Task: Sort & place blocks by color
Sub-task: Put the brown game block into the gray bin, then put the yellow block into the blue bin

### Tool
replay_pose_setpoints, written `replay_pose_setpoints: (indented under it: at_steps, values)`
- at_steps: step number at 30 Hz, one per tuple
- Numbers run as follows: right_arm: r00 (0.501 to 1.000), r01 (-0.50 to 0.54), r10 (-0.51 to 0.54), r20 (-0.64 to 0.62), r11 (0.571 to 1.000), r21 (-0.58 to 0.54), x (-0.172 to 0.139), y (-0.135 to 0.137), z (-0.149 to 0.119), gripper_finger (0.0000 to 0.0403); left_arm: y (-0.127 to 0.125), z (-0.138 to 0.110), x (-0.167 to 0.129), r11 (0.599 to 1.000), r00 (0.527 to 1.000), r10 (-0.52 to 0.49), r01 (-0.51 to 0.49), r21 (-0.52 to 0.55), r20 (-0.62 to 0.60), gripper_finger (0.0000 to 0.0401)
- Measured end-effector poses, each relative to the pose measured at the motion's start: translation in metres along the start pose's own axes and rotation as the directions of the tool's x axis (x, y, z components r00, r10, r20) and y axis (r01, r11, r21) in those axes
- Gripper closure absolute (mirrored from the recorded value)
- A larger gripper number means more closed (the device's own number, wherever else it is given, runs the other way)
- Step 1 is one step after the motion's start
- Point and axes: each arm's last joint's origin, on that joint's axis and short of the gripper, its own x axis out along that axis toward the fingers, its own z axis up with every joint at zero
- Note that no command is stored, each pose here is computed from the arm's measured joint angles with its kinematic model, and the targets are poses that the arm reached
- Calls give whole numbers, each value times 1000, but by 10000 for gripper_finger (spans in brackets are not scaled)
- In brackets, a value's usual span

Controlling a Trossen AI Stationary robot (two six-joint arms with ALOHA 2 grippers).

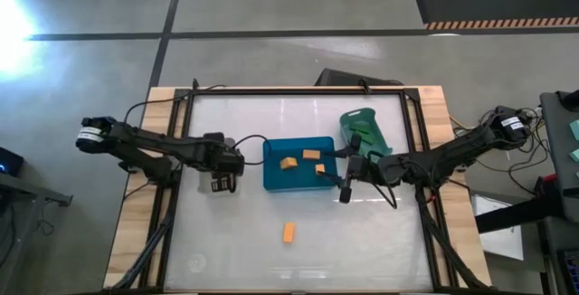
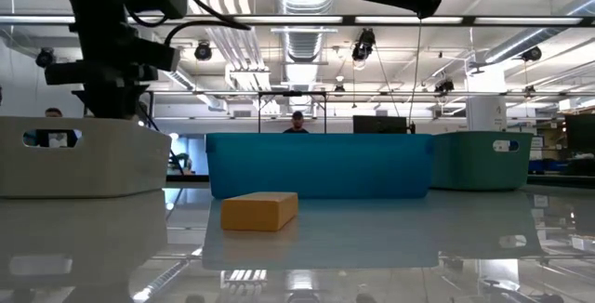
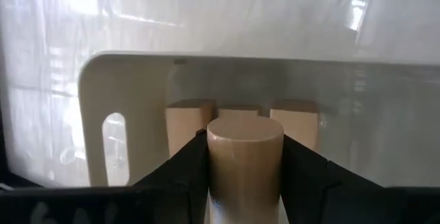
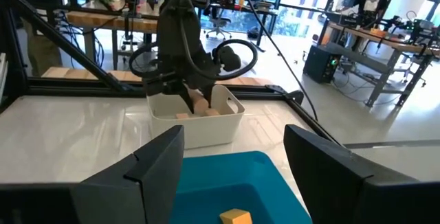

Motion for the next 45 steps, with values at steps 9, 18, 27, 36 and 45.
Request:
replay_pose_setpoints:
  at_steps: [9,18,27,36,45]
  values:
    - [1000,0,0,-1,1000,0,0,0,0,162,0,-6,9,999,999,50,-50,10,-21,207]
    - [1000,-1,1,-11,1000,3,0,0,-1,165,1,3,-4,997,999,34,-32,-68,33,205]
    - [996,-13,11,-86,1000,-24,0,1,-9,165,-8,23,-41,970,983,-34,76,-232,181,204]
    - [953,-288,285,-100,957,-16,-2,9,-12,165,-43,39,-62,865,885,-156,337,-372,439,203]
    - [936,-333,335,-109,942,40,-2,10,-13,167,-79,43,-84,795,728,-51,444,-413,684,203]
